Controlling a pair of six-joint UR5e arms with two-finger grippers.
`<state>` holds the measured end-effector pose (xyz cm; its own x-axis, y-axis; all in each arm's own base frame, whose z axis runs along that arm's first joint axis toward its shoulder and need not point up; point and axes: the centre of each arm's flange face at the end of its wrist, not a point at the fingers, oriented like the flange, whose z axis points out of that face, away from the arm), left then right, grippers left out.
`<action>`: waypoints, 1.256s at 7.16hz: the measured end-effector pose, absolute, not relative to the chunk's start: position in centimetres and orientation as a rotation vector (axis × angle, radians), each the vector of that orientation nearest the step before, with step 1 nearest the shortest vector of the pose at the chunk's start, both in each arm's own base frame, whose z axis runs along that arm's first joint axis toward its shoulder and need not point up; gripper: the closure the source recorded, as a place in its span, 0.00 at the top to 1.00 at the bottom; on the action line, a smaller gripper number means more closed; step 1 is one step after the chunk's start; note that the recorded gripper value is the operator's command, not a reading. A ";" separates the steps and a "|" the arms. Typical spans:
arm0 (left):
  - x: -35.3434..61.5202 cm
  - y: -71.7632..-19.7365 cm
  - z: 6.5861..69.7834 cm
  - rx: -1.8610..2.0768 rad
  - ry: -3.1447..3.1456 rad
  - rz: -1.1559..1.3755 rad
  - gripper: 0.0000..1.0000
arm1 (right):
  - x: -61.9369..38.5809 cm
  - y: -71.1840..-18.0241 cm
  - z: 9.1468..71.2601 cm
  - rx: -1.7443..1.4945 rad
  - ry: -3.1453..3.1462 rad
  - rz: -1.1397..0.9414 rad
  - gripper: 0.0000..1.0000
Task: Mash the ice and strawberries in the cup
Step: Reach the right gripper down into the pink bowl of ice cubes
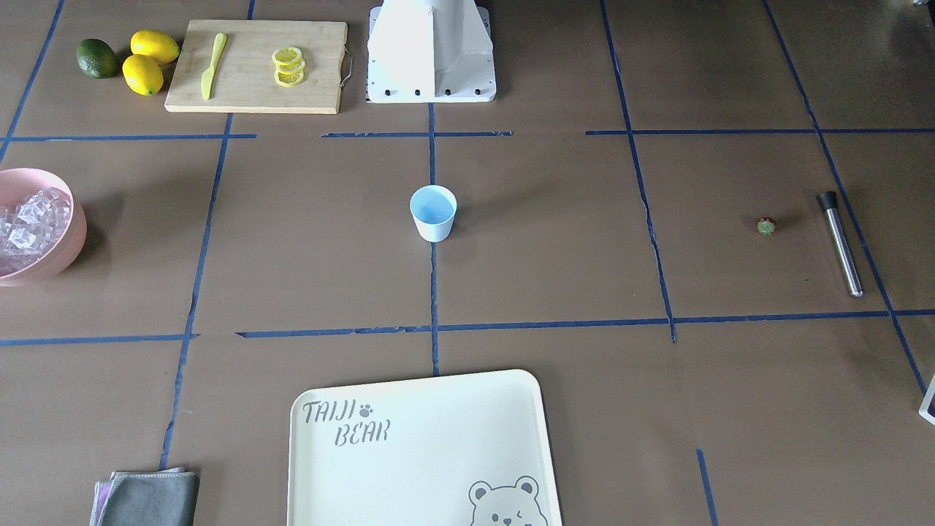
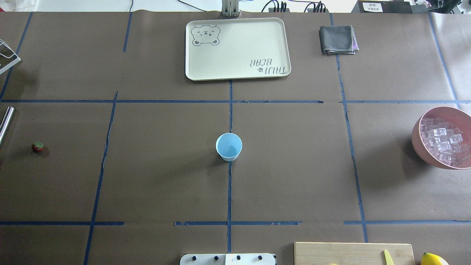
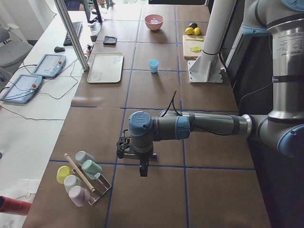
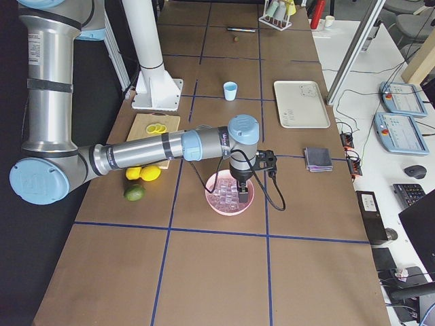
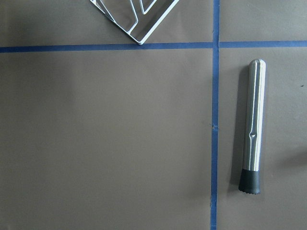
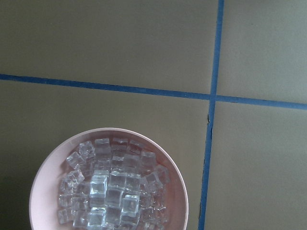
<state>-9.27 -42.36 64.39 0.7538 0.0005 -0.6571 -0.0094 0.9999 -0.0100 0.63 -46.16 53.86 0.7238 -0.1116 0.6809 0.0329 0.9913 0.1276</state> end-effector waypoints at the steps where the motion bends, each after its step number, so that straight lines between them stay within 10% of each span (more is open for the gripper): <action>1: -9.2 -42.4 64.4 -0.013 0.717 0.006 1.00 | -1.9 -46.2 52.6 0.124 -0.770 -0.091 0.99; 9: -8.6 -42.5 64.5 -0.021 0.717 0.020 1.00 | -13.1 -41.1 57.0 0.122 -0.788 -0.013 0.92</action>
<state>-8.56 -42.49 64.48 0.7537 0.0114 -0.6572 -0.0261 0.9996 -0.0126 -13.12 -41.06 57.01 0.7057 -0.0570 0.7062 -0.0341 0.9929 0.1142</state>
